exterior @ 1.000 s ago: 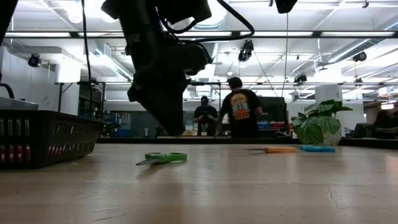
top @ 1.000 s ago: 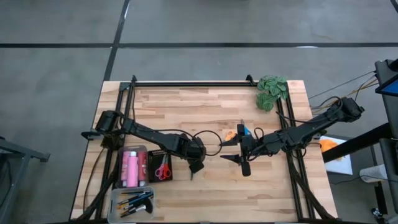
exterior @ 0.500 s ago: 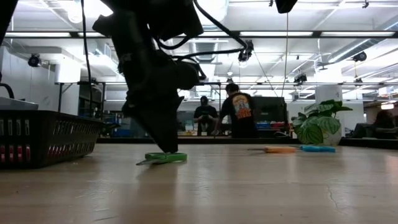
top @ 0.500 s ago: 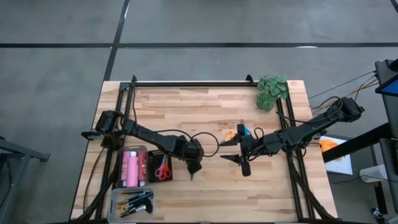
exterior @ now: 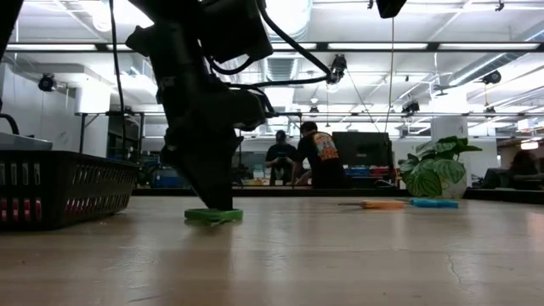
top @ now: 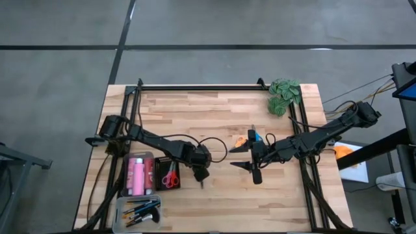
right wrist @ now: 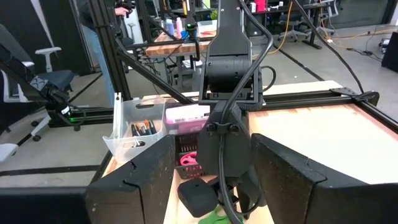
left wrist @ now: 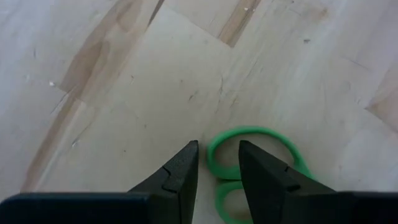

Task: Pick & Place Paint Supplies
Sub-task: Put the green scissors into the black bin

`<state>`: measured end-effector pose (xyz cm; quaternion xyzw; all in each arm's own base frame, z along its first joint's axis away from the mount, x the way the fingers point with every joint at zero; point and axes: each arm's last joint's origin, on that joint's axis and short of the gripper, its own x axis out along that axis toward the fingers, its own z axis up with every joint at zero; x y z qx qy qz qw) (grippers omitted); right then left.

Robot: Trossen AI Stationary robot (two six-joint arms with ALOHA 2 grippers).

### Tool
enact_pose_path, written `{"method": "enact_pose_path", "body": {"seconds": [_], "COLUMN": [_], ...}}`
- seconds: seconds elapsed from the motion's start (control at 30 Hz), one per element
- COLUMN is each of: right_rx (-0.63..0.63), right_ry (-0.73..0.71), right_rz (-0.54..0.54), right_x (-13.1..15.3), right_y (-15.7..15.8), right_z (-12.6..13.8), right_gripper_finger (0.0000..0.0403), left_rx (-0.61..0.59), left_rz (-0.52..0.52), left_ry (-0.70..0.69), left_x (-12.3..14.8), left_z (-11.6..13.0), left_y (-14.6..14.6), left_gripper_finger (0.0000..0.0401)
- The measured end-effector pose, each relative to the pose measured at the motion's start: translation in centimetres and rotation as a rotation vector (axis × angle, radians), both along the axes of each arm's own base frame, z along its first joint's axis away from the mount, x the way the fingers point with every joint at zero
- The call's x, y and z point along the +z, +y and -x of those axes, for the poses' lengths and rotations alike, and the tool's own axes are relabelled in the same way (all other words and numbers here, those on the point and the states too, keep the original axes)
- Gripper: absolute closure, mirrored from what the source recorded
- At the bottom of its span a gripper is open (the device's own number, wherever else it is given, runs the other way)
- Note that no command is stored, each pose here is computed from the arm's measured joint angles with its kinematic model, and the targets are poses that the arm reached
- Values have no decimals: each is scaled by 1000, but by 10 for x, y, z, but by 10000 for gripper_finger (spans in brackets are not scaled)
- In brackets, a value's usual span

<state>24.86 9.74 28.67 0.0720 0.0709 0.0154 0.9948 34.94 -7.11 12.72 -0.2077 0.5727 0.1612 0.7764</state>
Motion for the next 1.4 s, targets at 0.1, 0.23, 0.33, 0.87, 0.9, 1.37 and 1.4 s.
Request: {"method": "enact_pose_path", "body": {"seconds": [0.1,0.23,0.33,0.87,0.9,1.37,1.4], "right_rx": [0,0,0,0,0,0,0], "right_ry": [0,0,0,0,0,0,0], "right_rz": [0,0,0,0,0,0,0], "right_x": [0,0,0,0,0,0,0], "right_y": [0,0,0,0,0,0,0], "right_z": [0,0,0,0,0,0,0], "right_gripper_finger": [194,194,194,194,194,194,194], "left_rx": [-3,-4,-4,2,2,-4,-4], "left_rz": [7,11,10,21,22,32,31], "left_ry": [15,23,28,27,25,5,4], "left_x": [0,-1,-1,-1,0,12,12], "left_z": [1,2,3,3,3,-2,-2], "left_y": [0,0,0,0,-1,-2,-2], "left_gripper_finger": [284,306,345,400,400,400,400]}}
